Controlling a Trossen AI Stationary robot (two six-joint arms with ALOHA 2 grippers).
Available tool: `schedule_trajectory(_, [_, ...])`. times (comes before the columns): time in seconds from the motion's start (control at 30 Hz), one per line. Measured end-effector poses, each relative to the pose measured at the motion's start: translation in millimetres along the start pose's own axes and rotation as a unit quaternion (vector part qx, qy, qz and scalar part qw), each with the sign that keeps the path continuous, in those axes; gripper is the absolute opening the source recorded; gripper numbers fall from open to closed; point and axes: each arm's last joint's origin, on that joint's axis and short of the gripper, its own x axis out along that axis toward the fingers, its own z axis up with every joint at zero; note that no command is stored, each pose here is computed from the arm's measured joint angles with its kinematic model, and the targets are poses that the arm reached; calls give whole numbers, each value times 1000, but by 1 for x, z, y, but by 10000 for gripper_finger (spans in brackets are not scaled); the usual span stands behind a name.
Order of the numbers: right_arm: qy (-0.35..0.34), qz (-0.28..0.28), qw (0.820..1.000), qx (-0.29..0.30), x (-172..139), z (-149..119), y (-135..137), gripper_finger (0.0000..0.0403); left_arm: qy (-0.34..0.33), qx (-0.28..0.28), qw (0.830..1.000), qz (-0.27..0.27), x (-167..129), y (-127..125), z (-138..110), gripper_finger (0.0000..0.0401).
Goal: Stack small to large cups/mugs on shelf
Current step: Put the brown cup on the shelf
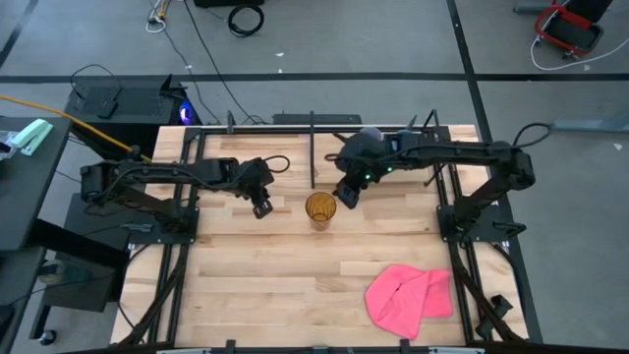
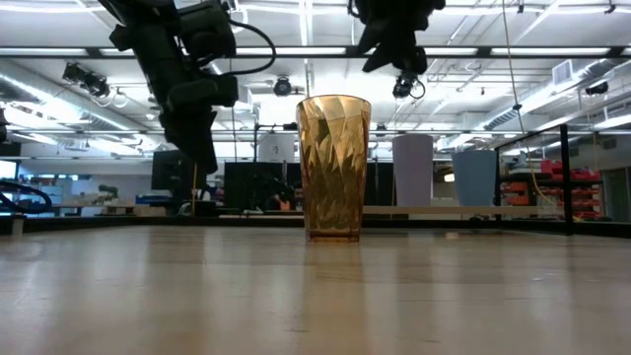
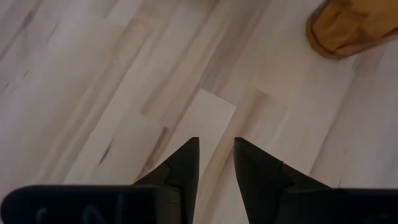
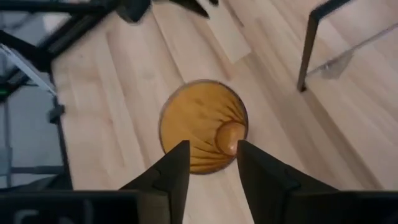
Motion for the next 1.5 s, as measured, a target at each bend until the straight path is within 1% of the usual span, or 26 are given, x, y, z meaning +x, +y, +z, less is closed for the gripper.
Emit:
schedule_trajectory(0.17, [24,-19,1000,7,23,1,-3,150,-8,-1,1000,-1,0,0,2,107])
schedule_trajectory(0.3, [36,-51,998,-1,37,1,-9,149,-15,-2,1000,-2,0,-1,3,107])
schedule_trajectory(0.4, [31,-67,997,-10,37,3,-14,149,-21,-2,1000,-4,0,-1,4,107])
schedule_trajectory(0.5, [29,-72,997,-11,36,4,-15,149,-25,2,1000,-4,0,-1,5,107])
schedule_trajectory(0.6, [42,-86,995,-15,38,0,-16,149,-30,5,1000,-5,0,-1,6,107])
schedule_trajectory(0.73, [75,-101,992,-26,53,-5,-16,149,-34,5,999,-6,0,-1,7,107])
schedule_trajectory(0.93, [86,-100,991,-35,69,-7,-13,149,-33,6,999,-6,0,-1,7,107])
schedule_trajectory(1.1, [80,-103,991,-34,65,-7,-13,149,-33,6,999,-6,0,-1,7,107])
schedule_trajectory(1.27, [57,-88,994,-38,55,-4,-9,149,-34,10,999,-6,0,-1,7,107])
schedule_trajectory(1.5, [71,-83,993,-47,63,-8,-3,149,-48,11,999,-15,0,-7,9,107])
